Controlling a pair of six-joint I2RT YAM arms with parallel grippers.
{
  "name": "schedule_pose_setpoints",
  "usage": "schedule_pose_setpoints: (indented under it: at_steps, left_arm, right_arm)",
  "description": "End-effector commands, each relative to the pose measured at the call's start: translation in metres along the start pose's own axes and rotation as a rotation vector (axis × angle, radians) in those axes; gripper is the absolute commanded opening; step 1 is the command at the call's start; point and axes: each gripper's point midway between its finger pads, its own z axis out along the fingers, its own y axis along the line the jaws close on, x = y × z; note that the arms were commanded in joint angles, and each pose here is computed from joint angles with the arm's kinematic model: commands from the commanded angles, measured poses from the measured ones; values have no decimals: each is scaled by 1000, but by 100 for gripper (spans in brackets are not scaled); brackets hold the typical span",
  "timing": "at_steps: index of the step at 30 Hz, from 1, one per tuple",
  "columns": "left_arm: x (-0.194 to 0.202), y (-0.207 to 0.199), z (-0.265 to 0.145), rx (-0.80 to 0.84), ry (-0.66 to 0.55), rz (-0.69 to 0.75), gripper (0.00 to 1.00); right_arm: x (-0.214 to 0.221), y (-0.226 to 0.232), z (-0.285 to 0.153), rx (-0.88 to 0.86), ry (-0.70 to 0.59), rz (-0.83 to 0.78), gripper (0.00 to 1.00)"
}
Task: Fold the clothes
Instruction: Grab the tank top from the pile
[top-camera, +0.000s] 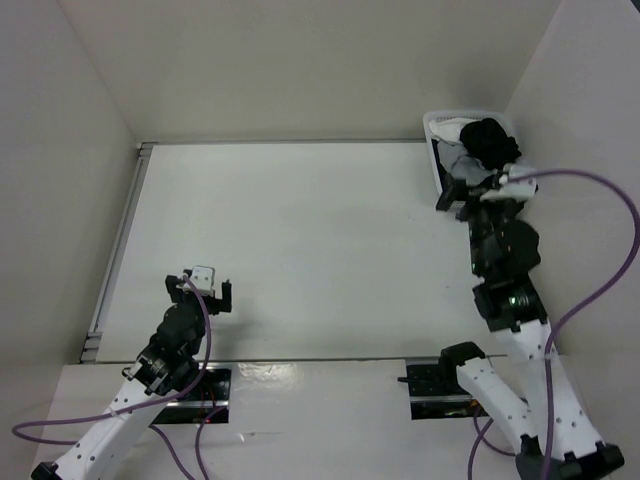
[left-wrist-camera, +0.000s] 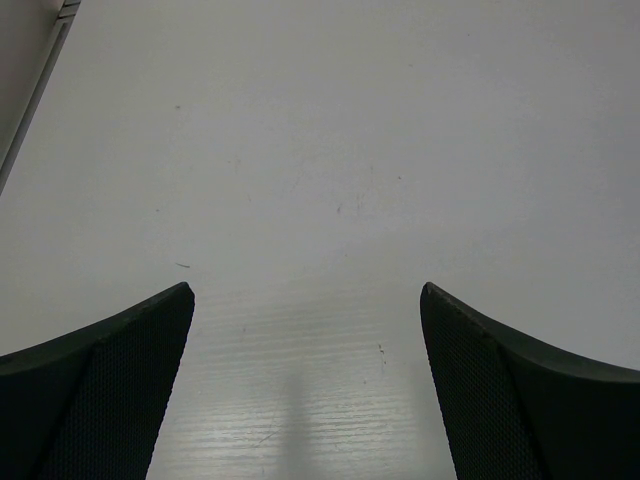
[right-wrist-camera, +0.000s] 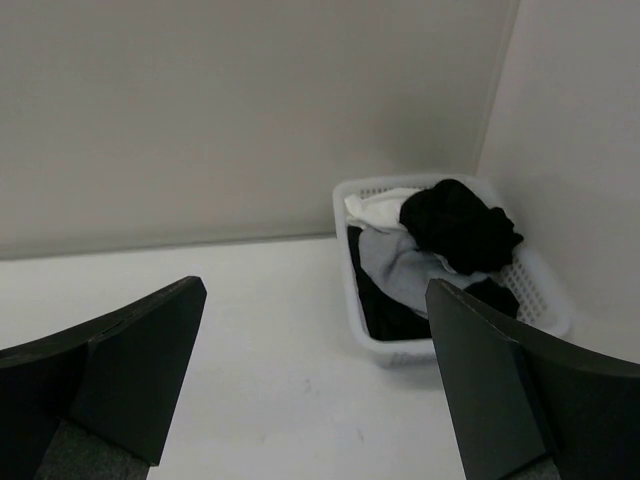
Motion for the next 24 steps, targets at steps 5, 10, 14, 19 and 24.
schedule_pose_setpoints:
  at_steps: [5,10,14,19,24]
  left_arm:
    - [-18,1,-1,-11,-113,-76,100]
    - [-18,1,-1,-11,-113,-76,100]
    - [-18,1,-1,-11,-113,-76,100]
    - [-18,1,-1,-11,-113,-76,100]
    - [-18,-2,-1,14,-115,-58,100]
  right_arm:
    - [47,6,30,43,245,-2,100]
    - [60,1,47,101,306,47,100]
    - [72,-2,40,77,326,65,100]
    - [79,-7,34,89,332,28,100]
    - [80,-8,48,106,311,19,100]
